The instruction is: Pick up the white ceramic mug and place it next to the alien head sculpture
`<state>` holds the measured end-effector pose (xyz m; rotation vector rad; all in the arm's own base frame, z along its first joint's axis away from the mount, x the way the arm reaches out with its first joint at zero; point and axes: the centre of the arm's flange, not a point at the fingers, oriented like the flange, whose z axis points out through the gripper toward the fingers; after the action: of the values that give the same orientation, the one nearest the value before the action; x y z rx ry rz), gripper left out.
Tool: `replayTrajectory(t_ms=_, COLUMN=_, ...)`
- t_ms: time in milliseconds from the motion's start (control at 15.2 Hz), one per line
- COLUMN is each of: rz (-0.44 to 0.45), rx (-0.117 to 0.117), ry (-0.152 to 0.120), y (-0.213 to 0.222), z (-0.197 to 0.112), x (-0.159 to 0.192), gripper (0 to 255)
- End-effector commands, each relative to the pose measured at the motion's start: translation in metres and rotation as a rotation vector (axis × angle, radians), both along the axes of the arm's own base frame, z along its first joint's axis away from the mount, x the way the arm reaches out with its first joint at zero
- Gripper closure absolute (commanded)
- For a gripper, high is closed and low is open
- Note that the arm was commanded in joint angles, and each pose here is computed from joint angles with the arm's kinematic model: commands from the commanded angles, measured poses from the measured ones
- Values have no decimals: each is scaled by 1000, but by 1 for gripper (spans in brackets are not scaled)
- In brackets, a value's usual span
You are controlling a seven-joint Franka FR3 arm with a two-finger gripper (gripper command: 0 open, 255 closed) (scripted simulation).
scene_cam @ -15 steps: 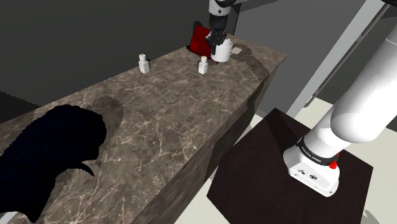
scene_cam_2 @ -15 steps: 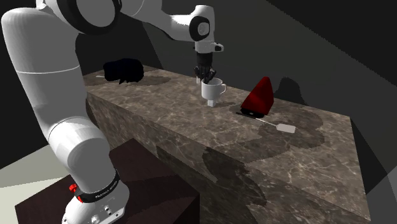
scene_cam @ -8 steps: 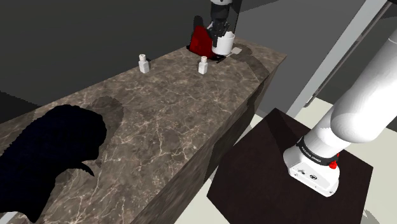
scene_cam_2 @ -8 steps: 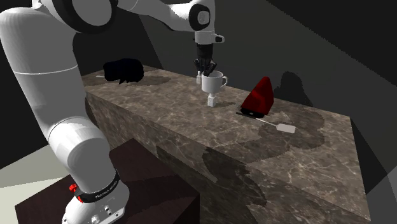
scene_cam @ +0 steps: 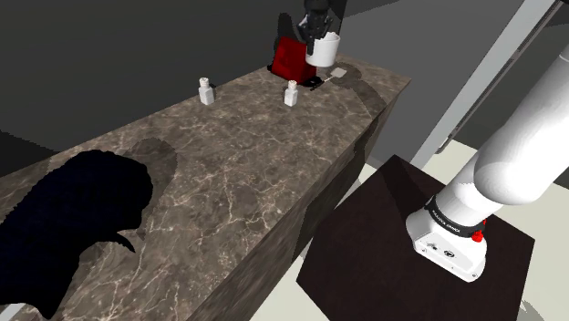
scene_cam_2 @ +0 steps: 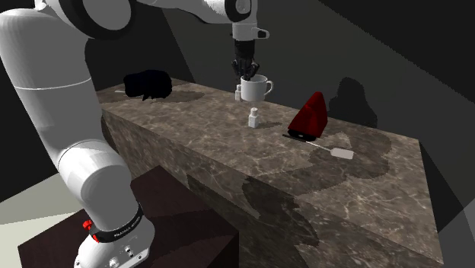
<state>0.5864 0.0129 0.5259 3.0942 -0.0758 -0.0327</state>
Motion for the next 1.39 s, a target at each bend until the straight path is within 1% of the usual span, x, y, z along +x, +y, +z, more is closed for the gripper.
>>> replayTrajectory(t_ms=0, rz=0, rx=0, ry=0, y=0, z=11, x=1, gripper=255)
replayTrajectory(t_ms=594, rz=0, rx=0, ry=0, y=0, z=57, x=1, gripper=255)
replayTrajectory(t_ms=1320, rz=0, rx=0, ry=0, y=137, z=57, x=-44, gripper=255)
